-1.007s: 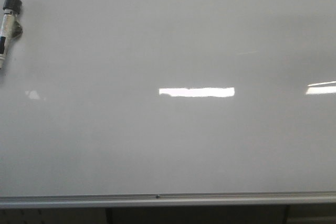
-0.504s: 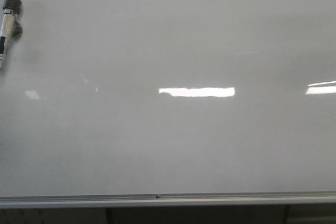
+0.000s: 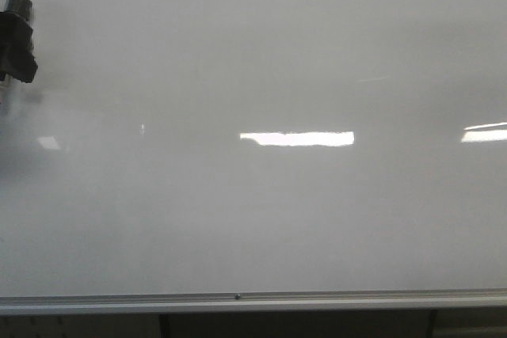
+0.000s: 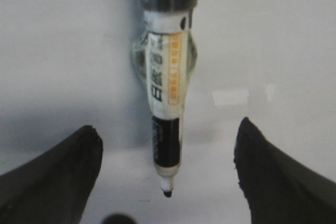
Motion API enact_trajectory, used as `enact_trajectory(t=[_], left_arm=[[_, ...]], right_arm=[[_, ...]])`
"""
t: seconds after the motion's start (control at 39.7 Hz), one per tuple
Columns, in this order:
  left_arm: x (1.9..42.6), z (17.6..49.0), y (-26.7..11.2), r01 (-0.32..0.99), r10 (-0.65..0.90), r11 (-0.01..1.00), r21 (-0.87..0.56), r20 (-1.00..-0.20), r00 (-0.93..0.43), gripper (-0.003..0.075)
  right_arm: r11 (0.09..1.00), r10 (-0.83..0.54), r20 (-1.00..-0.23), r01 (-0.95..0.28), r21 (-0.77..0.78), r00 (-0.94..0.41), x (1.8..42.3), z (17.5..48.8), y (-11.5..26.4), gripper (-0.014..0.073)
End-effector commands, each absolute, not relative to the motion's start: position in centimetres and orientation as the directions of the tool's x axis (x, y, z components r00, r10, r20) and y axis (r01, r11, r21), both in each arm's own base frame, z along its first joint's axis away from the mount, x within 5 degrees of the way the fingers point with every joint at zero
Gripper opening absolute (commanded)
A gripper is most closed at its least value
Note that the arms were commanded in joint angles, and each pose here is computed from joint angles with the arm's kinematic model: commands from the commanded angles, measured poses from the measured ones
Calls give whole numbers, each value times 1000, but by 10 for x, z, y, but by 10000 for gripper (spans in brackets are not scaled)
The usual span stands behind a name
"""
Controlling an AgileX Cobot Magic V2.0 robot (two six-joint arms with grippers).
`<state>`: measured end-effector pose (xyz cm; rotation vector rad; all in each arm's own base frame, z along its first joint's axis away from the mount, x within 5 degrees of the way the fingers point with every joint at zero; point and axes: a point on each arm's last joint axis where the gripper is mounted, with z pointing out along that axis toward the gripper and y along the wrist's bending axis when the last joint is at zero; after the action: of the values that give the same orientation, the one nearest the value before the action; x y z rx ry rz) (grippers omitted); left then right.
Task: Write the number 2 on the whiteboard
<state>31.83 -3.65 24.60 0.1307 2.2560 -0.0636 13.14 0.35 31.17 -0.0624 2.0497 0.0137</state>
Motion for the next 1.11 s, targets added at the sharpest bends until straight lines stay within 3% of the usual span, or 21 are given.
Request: enact_trajectory(t=[0.0, 0.45, 0.83, 1.08], left_arm=[[326, 272, -37, 103, 36, 994, -20, -856, -516, 510], [336, 259, -38, 102, 38, 995, -19, -844, -535, 323], [335, 261, -38, 108, 51, 994, -9, -842, -536, 32], [315, 294, -36, 163, 148, 985, 63, -797, -586, 9]], right_arm=[[999, -43, -926, -38, -31, -375, 135, 328, 2, 561], [999, -43, -927, -38, -31, -374, 135, 328, 2, 561], [999, -41, -927, -38, -29, -374, 135, 328, 2, 561], [998, 15, -919, -47, 36, -394, 133, 331, 5, 561]])
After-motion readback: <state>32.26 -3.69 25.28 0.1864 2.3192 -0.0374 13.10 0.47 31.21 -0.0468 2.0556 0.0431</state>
